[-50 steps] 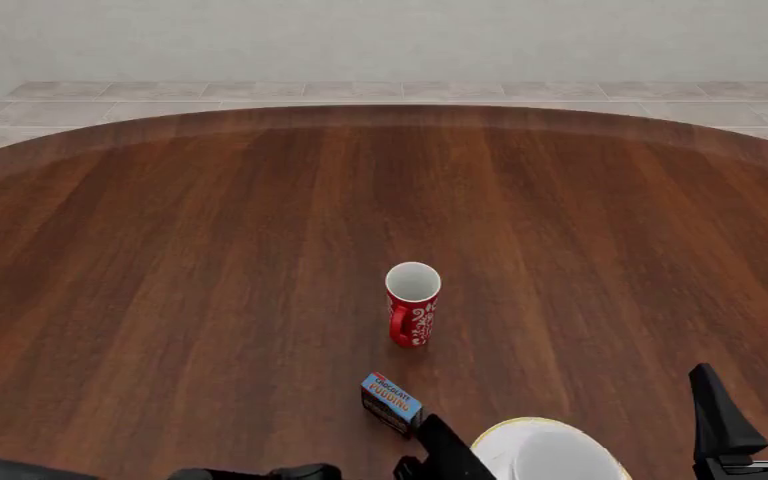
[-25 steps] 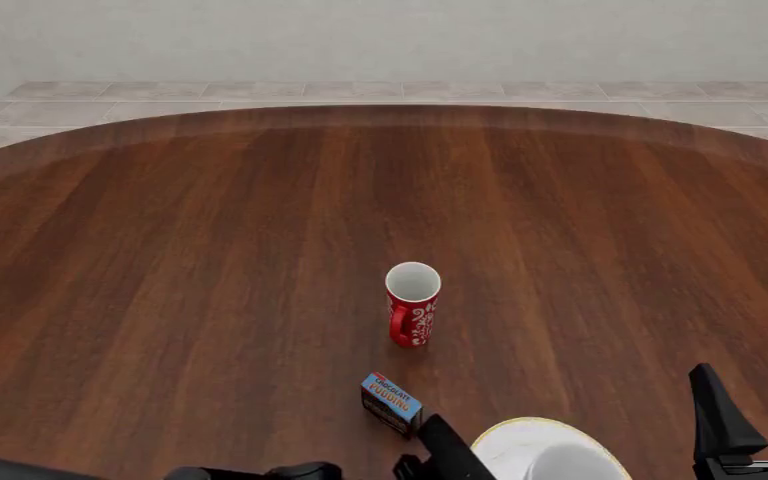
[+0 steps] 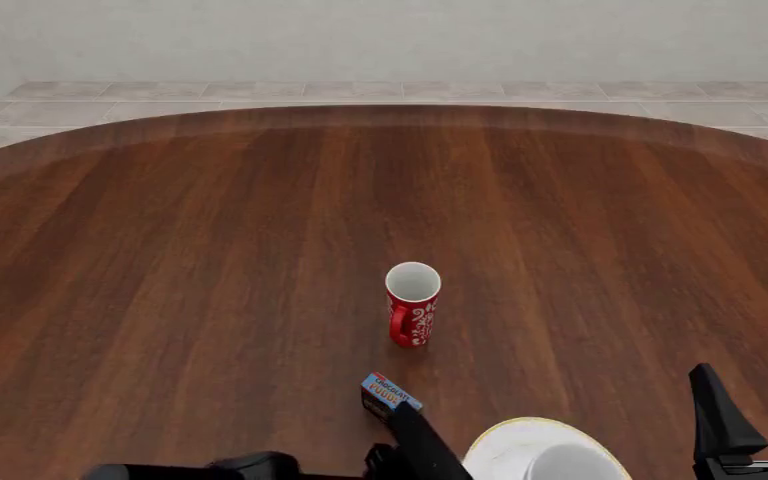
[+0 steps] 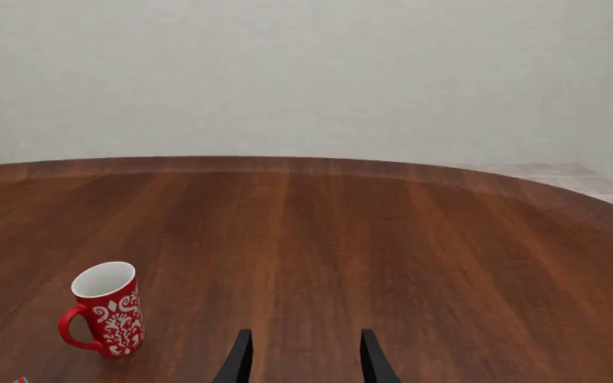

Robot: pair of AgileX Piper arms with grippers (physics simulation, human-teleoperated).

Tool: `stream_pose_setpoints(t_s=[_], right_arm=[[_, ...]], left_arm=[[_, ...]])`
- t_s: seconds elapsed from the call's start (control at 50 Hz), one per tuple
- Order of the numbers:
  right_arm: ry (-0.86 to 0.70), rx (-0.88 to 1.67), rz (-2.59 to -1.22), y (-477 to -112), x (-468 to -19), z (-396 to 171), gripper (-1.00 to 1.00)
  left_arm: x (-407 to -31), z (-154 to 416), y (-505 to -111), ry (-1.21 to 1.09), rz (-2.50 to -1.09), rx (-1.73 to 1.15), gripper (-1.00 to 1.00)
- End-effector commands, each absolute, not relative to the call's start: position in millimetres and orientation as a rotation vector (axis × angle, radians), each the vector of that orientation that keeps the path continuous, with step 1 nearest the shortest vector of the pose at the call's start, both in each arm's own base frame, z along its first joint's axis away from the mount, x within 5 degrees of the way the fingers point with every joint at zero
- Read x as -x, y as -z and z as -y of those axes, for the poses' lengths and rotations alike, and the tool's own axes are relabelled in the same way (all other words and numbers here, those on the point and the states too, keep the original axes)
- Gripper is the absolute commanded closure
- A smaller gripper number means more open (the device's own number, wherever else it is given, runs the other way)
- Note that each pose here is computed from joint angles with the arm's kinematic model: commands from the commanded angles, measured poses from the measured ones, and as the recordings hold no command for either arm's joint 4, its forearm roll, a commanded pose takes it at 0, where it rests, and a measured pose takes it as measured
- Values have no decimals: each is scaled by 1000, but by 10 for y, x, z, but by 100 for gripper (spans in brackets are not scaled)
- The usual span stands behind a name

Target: Put the white mug on the plate.

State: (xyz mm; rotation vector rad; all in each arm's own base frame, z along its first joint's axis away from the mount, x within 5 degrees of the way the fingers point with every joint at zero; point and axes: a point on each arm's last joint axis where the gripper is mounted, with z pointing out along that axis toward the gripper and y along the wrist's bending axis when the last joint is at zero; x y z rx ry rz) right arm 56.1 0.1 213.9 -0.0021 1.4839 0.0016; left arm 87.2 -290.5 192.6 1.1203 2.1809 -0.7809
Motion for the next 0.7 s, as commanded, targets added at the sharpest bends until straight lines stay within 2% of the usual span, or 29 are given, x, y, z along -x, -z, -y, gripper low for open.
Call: stream_pose_setpoints(t_s=[0.02,0.5,0.52,0.54,0.7], right_arm=[[0,1,-1484,-2140,-562,0,-100],[0,1,-1484,-2140,-562,0,-100],[0,1,-1484,-2140,-562,0,-100],[0,1,-1484,-2140,-562,0,-100],[0,1,-1484,-2140,-562,0,-100]], left_arm=[[-869,2789,-2004,778,-2176,-1112,-100],[-869,2789,-2004,778,-2176,-1112,-100],[-811,2302,-2125,759,-2220,-1053,-100],[-773,2242,-2273,815,-2182,-1015,-100],[-681,2173,-2317,889,-2258,-912,-100]])
